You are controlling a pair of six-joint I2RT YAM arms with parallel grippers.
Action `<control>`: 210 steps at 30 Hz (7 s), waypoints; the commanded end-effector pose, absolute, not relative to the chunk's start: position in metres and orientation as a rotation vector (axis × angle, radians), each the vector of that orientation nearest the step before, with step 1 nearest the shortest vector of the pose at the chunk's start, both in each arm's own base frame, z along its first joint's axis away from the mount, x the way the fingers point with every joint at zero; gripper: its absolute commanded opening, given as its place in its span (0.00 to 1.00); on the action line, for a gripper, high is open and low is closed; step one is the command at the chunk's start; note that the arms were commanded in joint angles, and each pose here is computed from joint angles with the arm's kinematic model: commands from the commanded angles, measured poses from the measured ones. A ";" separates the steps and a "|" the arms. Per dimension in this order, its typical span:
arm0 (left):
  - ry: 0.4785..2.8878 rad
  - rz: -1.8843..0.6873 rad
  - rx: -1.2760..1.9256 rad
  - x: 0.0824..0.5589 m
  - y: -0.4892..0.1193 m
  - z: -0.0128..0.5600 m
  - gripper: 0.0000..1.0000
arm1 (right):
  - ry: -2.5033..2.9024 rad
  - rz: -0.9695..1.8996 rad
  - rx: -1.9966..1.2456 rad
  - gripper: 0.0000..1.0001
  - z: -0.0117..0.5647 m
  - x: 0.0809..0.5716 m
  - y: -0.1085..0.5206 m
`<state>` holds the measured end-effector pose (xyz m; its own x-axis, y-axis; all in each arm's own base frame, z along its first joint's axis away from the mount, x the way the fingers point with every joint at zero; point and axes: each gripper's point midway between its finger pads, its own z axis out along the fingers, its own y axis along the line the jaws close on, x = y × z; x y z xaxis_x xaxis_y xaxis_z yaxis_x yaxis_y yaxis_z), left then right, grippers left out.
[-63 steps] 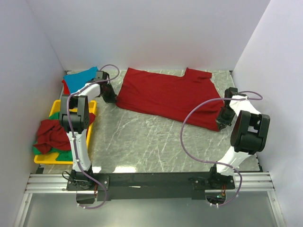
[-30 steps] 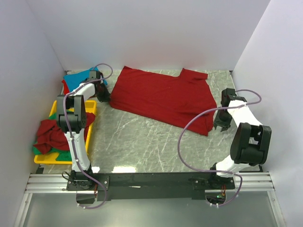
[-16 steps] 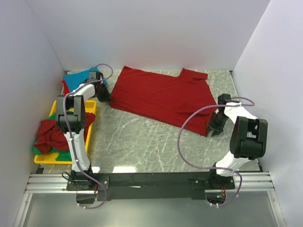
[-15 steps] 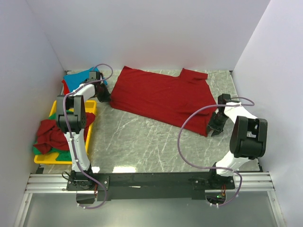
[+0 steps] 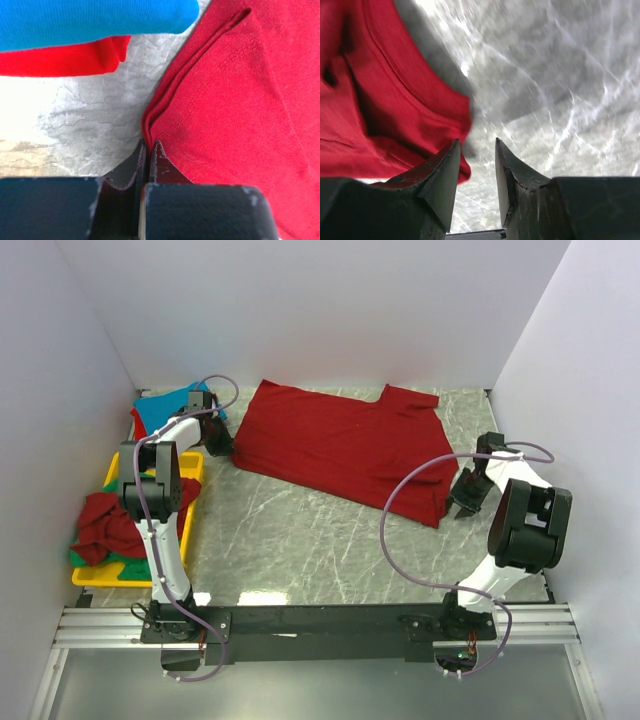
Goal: Fold and stack the t-shirts
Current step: Fold the tshirt
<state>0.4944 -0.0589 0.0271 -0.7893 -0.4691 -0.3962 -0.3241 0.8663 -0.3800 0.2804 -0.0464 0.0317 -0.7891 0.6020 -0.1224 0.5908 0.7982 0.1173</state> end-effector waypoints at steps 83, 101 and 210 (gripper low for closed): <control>2.587 -0.619 -0.248 0.478 -0.198 0.067 0.71 | 2.692 0.387 0.875 0.47 0.045 0.409 -0.060; 2.641 -0.564 -0.274 0.466 -0.190 0.045 0.69 | 2.649 0.484 0.810 0.01 0.064 0.427 -0.044; 2.702 -0.426 -0.283 0.407 -0.149 0.009 0.72 | 3.106 -0.185 0.837 0.12 0.051 0.227 -0.056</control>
<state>0.4310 -0.1730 0.0362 -0.8598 -0.2906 -0.4198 -0.0819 0.8901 -0.4484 0.2397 -0.0489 0.0375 -0.8741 0.4839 0.0427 0.4798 0.8737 -0.0804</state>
